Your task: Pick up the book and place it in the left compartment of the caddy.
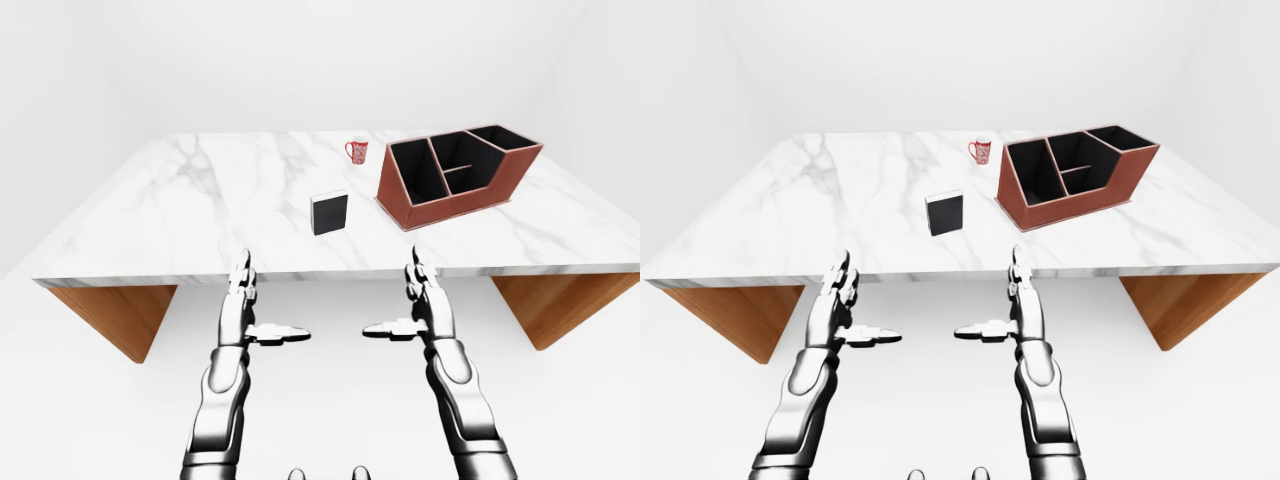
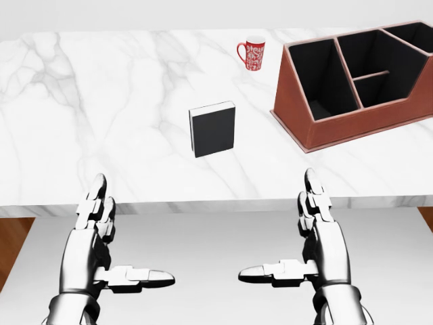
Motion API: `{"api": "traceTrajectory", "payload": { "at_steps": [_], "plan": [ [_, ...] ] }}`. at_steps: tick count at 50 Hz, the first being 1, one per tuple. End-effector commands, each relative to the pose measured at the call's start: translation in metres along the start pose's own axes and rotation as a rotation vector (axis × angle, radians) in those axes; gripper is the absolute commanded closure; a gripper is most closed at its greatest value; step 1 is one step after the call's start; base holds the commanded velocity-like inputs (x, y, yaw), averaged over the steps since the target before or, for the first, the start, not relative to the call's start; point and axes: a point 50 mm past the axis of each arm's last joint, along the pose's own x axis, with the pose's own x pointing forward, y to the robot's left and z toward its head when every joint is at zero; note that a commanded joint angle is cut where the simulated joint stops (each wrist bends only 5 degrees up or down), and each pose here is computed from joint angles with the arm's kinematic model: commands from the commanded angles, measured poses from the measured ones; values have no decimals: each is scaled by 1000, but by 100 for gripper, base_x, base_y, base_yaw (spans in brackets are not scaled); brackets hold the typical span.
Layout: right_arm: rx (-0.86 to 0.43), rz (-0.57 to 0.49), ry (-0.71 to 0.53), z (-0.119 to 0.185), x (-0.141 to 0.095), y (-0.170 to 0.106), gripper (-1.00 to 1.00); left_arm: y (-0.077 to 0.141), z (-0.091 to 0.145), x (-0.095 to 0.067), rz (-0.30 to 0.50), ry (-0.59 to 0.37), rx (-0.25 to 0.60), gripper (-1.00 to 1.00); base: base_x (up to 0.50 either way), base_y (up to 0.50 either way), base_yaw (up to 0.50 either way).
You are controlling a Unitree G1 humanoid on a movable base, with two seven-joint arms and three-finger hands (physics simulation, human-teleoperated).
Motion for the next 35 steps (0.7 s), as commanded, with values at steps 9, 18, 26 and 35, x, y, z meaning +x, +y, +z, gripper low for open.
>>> {"api": "traceTrajectory", "payload": {
  "at_steps": [9, 18, 26, 35],
  "plan": [
    [3, -12, -2, 5, -3, -7, -100, 5, 3, -1, -13, -11, 1, -100, 0, 0, 0],
    [7, -15, 0, 10, -7, -6, -100, 7, 9, -3, 1, -35, 9, -100, 0, 0, 0],
    [48, -12, -7, 11, -8, -6, -100, 8, 10, -4, -6, -53, 6, -100, 0, 0, 0],
    [45, -7, -12, 13, -11, -5, -100, 8, 10, -5, -6, -52, 11, -100, 0, 0, 0]
  ]
}}
